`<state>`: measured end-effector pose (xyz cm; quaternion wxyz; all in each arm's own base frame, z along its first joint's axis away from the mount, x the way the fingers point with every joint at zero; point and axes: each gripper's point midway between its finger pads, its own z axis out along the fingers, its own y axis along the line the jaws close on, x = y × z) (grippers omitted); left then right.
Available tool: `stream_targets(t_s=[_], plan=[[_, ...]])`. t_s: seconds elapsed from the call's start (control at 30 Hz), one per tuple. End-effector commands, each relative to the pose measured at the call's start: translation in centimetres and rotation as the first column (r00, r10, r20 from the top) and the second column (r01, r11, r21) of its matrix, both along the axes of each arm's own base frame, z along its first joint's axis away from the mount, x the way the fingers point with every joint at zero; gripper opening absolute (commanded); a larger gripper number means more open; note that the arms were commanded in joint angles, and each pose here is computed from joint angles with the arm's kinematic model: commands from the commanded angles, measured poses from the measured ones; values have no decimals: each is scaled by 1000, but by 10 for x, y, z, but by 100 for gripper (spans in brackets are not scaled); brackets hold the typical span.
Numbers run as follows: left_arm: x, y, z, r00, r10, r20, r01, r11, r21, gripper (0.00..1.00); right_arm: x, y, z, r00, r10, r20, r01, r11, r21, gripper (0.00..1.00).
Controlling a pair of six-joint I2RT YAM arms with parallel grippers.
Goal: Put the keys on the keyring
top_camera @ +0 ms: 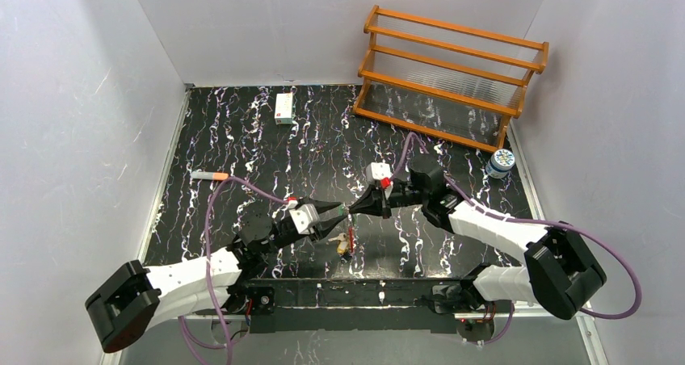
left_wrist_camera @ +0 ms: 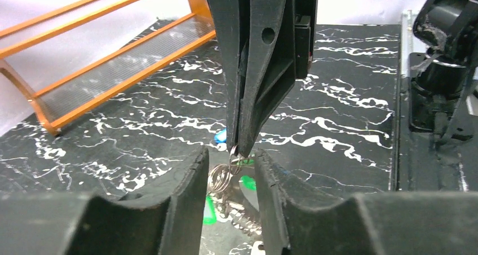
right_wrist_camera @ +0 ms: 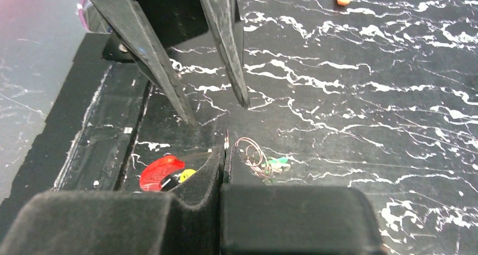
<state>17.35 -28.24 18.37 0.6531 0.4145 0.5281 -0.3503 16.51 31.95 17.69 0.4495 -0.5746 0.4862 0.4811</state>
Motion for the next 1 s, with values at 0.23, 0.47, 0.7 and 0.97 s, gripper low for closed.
stream_targets(t_s=[0.23, 0.47, 0.7, 0.97], plan=[[18, 19, -16, 992, 106, 73, -119, 973, 199, 42, 16, -9, -2, 997, -73, 30, 79, 966, -246, 1], [15, 14, -34, 997, 50, 51, -64, 945, 320, 39, 17, -1, -9, 997, -76, 28, 81, 928, -364, 1], [6, -3, -32, 999, -43, 22, 34, 952, 306, 31, 10, 8, -14, 998, -44, 39, 55, 918, -393, 1], [2, -11, -28, 996, -83, 12, 76, 958, 278, 28, 5, 10, -11, 999, -19, 43, 34, 927, -373, 1]])
